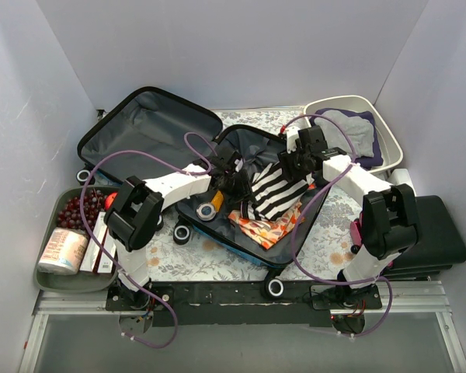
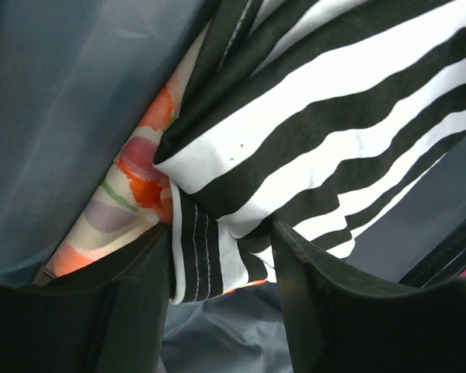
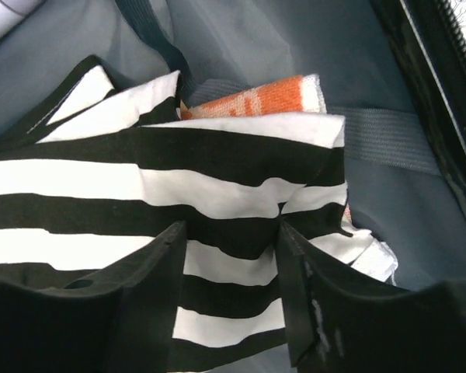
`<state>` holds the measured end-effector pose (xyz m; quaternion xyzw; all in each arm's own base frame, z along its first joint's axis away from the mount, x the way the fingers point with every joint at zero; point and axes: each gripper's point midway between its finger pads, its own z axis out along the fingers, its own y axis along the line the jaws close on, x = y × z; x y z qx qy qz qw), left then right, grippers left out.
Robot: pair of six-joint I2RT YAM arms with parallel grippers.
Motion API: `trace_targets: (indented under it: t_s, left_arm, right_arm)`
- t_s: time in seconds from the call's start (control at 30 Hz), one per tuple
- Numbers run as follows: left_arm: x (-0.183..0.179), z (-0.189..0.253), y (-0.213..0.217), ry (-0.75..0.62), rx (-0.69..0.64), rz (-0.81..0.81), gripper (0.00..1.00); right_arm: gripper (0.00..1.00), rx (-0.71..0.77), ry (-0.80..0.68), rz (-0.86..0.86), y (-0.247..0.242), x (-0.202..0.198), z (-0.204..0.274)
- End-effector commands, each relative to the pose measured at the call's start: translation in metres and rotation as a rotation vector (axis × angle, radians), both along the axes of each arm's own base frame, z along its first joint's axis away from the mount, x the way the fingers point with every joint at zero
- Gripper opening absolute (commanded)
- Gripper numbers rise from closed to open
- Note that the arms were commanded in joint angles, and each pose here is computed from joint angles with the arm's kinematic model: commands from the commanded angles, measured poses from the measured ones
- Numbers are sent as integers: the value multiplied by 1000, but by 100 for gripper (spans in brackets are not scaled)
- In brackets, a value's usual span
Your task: Open, take out, and arrange the luggage
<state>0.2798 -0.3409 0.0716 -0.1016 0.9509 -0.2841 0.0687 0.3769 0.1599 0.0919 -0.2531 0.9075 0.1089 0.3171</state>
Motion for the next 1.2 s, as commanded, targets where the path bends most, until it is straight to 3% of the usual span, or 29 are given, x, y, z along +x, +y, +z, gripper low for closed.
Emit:
trace_targets:
  t_s: [0.0,0.07,0.1,0.2,0.33,0.4,0.5,0.63,0.7,0.87,1.0,1.17]
  left_arm:
    - [8,29,-11,-59,-44,1,43]
    - [5,30,-10,-51,-40,-6,34]
    - [4,32,-12,-49,-46,-11,19]
    - [0,37,-19,-38,-71,-31,0]
    - [6,42,-25,-53,-81,-36,0]
    - [8,42,-26,-58,-73,-39,0]
    - [10,51,-25,-86,-60,-45,0]
    - [10,51,-18,-89,-12,-45,0]
    - [6,42,-15,-60,23,-62,8]
    - [5,23,-11,-12,84,-67,13]
    - [-1,22,-11,10,99,-81,25]
    - [-3,28,-7,12,121,-78,29]
  right_arm:
    - [43,72,-77,16,14,18,18]
    - [38,79,-74,18,16,19,17]
    - [36,82,-73,19,17,19,17]
    - [34,87,-84,21,18,21,14]
    - [33,99,-75,31,22,23,12]
    - [19,74,-79,-1,17,26,11]
    - [10,31,-98,-42,6,29,19]
    - [10,26,-137,-37,2,26,34]
    - [11,50,-129,-6,9,22,35]
    - [12,57,-67,14,13,17,21]
    - [12,36,-47,5,10,15,15]
    - [11,24,-57,-3,7,15,17]
